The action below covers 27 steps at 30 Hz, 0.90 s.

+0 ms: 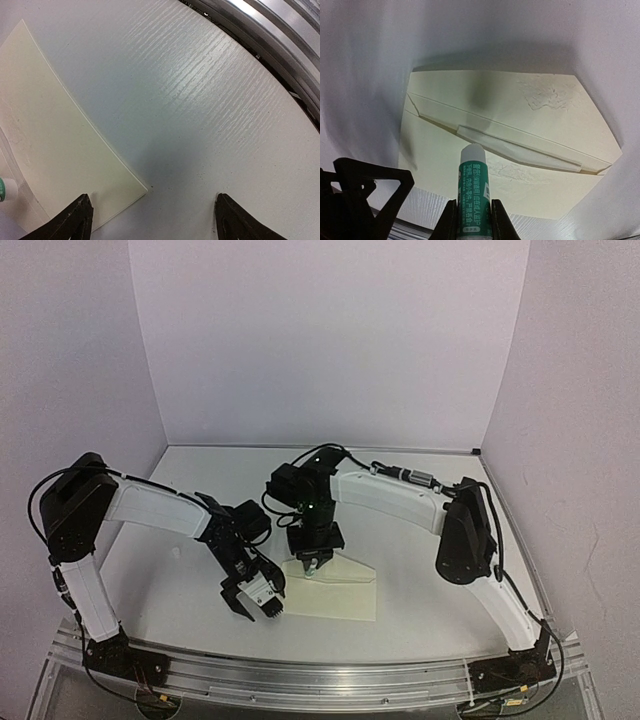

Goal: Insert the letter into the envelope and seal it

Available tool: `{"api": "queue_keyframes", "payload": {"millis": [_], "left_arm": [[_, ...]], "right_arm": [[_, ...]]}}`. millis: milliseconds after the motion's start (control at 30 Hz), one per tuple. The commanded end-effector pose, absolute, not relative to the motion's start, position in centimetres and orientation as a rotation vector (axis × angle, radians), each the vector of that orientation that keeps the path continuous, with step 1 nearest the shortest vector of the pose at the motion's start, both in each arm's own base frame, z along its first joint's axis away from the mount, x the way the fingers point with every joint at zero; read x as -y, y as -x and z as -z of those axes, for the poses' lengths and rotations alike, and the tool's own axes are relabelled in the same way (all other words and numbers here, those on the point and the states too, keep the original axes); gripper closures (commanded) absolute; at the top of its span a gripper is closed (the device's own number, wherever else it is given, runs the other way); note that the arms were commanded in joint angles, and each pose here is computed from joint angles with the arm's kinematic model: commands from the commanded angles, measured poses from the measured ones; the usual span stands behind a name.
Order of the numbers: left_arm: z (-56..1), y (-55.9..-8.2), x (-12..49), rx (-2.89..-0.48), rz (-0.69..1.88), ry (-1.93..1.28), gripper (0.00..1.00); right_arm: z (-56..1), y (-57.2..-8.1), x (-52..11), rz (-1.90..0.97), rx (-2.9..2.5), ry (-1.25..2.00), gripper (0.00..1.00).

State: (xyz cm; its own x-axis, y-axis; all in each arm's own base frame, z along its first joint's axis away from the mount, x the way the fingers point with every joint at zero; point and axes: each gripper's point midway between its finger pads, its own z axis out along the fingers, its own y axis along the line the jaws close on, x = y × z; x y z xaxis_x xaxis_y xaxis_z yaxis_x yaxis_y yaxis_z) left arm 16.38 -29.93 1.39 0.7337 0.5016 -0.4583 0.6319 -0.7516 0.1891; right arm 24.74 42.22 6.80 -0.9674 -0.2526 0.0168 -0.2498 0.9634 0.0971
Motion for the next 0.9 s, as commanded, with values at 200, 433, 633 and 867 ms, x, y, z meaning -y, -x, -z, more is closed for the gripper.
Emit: {"api": "queue_keyframes", "payload": {"millis": [200,433,633,867], "left_arm": [[0.8,-15.8,28.5,-0.96,0.539,-2.666,0.19],[0.9,-15.6,28.2,-0.972,0.547,-2.673,0.2],[1.3,-15.7,28.0,-0.984,0.534,-2.684,0.2],[1.8,-15.5,28.1,-0.985,0.537,-2.69,0.2]], "right_arm": [[-8.0,-19.6,-34.4,-0.276,2.83,-0.391,1.0],[-8.5,-18.6,-33.5,-0.277,2.793,-0.417,1.0],[-9.6,-19.3,-34.5,-0.213,2.837,-0.445,1.0],[-11.7,-18.5,-33.9,-0.162,2.844,-0.456,1.0]]}}
